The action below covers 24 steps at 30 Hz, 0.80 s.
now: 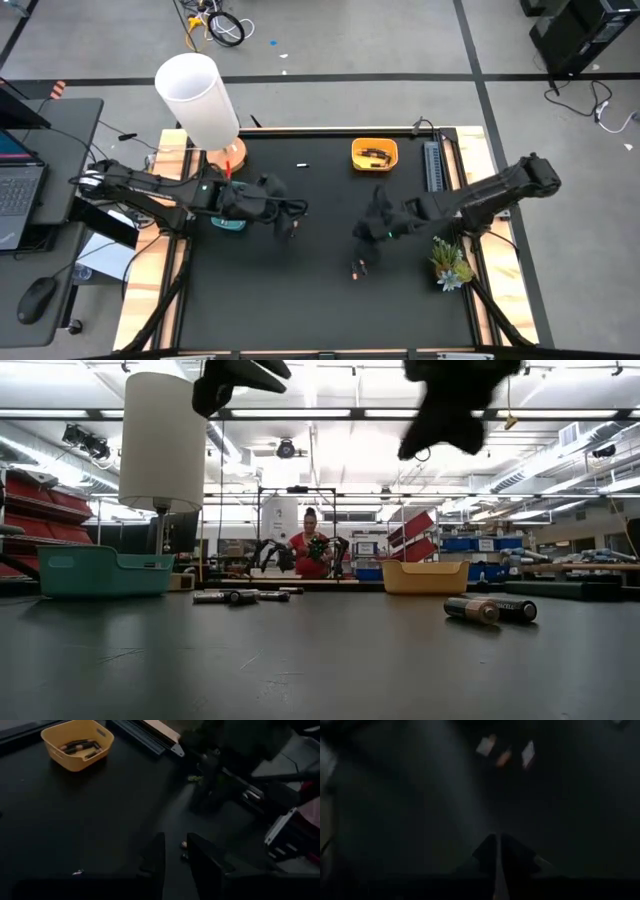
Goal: Sort batteries
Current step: Put the black battery into the yellow bin
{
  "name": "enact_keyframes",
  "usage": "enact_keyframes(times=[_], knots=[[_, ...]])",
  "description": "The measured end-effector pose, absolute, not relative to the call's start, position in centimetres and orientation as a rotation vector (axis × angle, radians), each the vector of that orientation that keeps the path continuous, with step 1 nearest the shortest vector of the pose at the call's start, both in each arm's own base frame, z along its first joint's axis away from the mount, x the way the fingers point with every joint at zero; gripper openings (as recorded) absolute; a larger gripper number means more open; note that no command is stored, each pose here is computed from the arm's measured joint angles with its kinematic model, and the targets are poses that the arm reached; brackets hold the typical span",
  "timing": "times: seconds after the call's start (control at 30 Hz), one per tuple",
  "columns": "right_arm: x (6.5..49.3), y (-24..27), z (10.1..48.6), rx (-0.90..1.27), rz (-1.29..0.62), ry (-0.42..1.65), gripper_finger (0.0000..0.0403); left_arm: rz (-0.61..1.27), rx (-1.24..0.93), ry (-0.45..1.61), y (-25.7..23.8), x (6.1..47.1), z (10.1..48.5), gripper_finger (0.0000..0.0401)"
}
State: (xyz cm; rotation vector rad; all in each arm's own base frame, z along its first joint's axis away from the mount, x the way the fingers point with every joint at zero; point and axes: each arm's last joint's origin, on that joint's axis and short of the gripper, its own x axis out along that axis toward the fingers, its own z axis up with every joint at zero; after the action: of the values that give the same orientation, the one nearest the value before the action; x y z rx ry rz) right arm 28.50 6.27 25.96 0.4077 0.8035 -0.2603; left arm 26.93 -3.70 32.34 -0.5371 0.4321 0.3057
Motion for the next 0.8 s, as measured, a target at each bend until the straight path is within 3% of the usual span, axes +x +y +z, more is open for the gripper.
enact_keyframes(times=[0.27,0.4,0.8], knots=[[26.9,13.8,22.4,0.444,-0.161,1.018,0.0148,0.314,-0.485,0.433,-3.9,26.9,32.3,0.0092],[26.8,15.8,20.2,0.402,-0.168,1.08,0.0184,0.314,-0.486,0.432,-3.9,26.9,32.3,0.0092],[28.0,15.2,17.5,0.465,-0.319,1.117,0.0273,0.308,-0.506,0.46,-4.1,26.7,32.1,0.0092]])
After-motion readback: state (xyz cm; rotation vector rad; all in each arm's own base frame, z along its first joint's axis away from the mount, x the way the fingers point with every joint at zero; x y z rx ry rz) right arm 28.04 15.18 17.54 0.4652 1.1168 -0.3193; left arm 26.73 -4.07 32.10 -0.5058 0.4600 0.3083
